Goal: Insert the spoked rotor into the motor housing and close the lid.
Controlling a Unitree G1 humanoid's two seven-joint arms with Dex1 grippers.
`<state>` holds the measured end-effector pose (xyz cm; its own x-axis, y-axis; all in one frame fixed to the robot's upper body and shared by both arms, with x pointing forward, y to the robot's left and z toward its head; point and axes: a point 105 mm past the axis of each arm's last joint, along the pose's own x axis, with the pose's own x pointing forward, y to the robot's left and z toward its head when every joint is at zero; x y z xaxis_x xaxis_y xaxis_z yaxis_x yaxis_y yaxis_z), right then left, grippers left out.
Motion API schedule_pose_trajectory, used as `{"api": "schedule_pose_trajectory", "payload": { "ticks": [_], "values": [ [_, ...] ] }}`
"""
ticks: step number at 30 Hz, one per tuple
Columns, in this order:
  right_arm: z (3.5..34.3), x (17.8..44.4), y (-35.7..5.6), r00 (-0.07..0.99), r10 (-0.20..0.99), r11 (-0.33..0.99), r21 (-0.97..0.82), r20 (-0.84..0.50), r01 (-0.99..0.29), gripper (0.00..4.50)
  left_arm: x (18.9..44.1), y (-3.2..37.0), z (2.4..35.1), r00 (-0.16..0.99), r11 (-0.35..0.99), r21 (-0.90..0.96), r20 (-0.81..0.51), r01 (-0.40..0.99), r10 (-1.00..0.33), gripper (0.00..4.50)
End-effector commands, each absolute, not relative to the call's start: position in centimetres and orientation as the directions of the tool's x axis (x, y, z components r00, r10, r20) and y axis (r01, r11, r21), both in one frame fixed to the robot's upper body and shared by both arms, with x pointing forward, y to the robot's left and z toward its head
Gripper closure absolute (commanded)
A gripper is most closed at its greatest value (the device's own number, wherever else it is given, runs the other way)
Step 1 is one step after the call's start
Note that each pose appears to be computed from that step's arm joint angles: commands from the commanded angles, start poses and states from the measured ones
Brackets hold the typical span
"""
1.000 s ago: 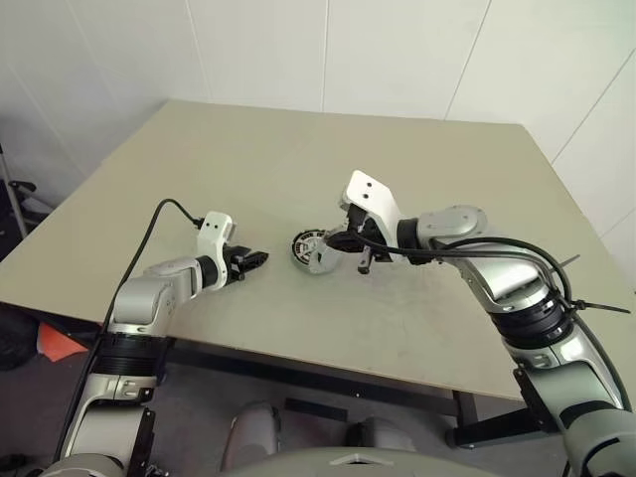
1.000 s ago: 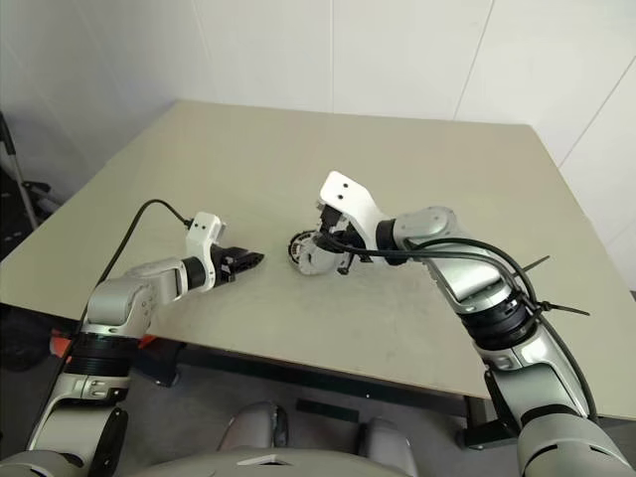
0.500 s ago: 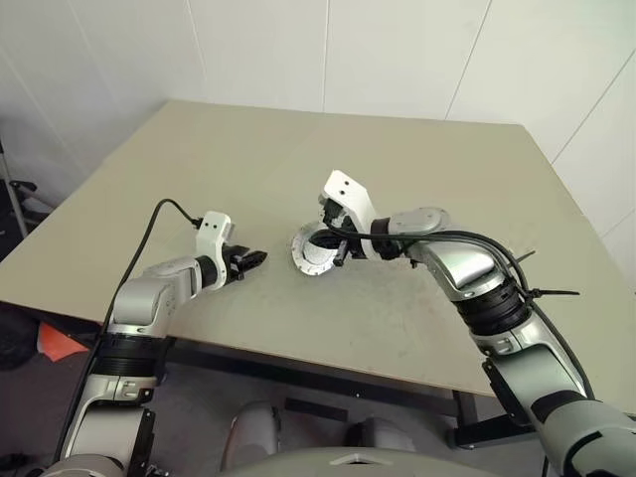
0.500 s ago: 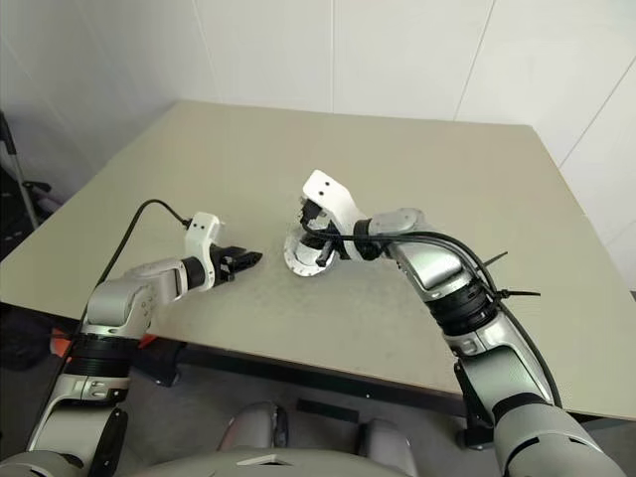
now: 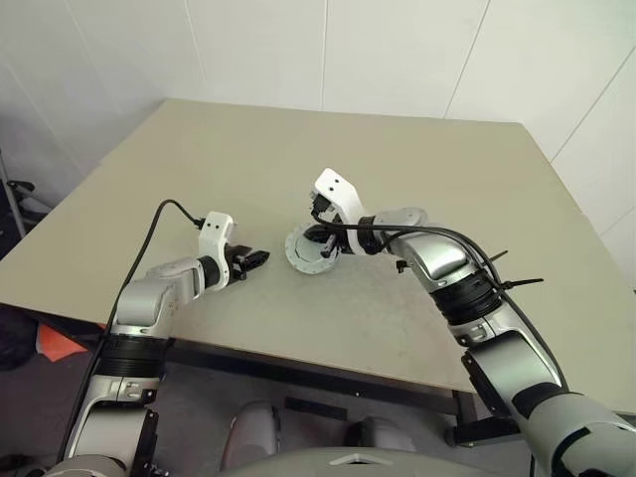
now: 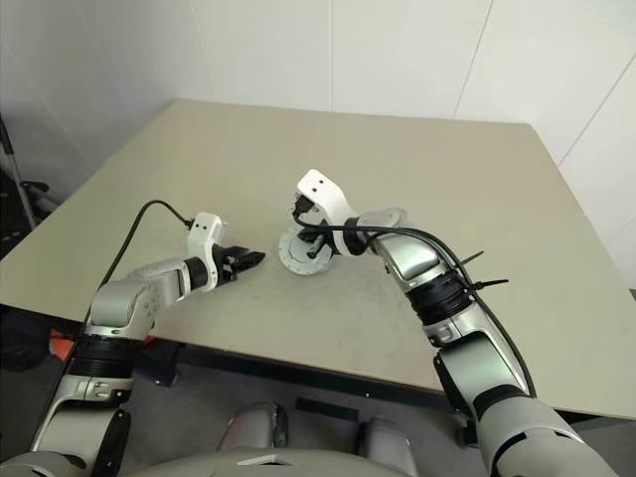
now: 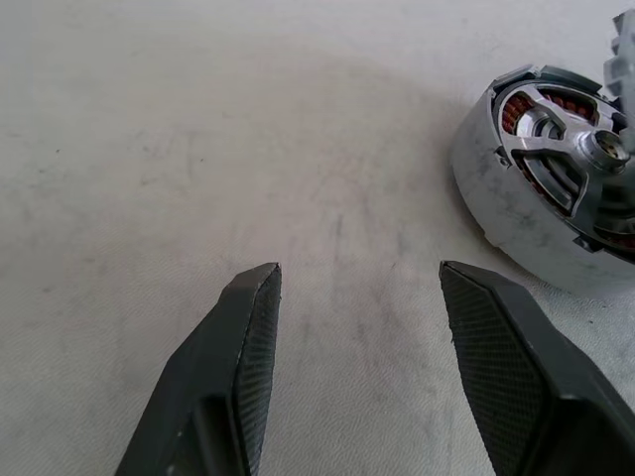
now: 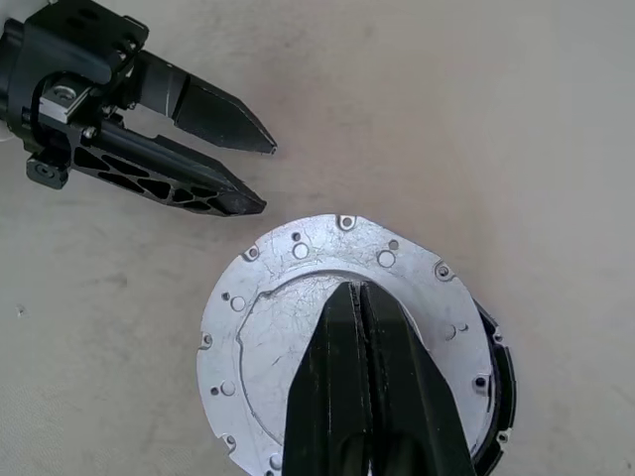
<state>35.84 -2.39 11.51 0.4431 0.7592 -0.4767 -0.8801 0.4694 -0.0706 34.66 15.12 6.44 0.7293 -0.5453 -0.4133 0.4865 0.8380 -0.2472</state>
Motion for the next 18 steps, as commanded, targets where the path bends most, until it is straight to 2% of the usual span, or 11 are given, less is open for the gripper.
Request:
{"api": "schedule_pose_trajectory", "payload": {
  "ticks": [1,6,18],
  "values": [
    [12.6,36.4,-2.0,0.462,0.774,0.486,-0.061,-0.433,-0.872,4.49,35.3,15.7,7.9,0.764,0.848,-0.218,-0.368,0.483,-0.53,1.81],
    [11.1,36.2,-1.7,0.456,0.777,0.514,0.02,-0.433,-0.858,4.49,35.4,15.8,8.0,0.769,0.851,-0.214,-0.366,0.479,-0.525,1.81],
    [8.6,36.8,-1.9,0.502,0.738,0.59,0.069,-0.451,-0.805,4.49,35.8,15.4,8.4,0.763,0.844,-0.209,-0.361,0.494,-0.536,1.81]
  ]
}}
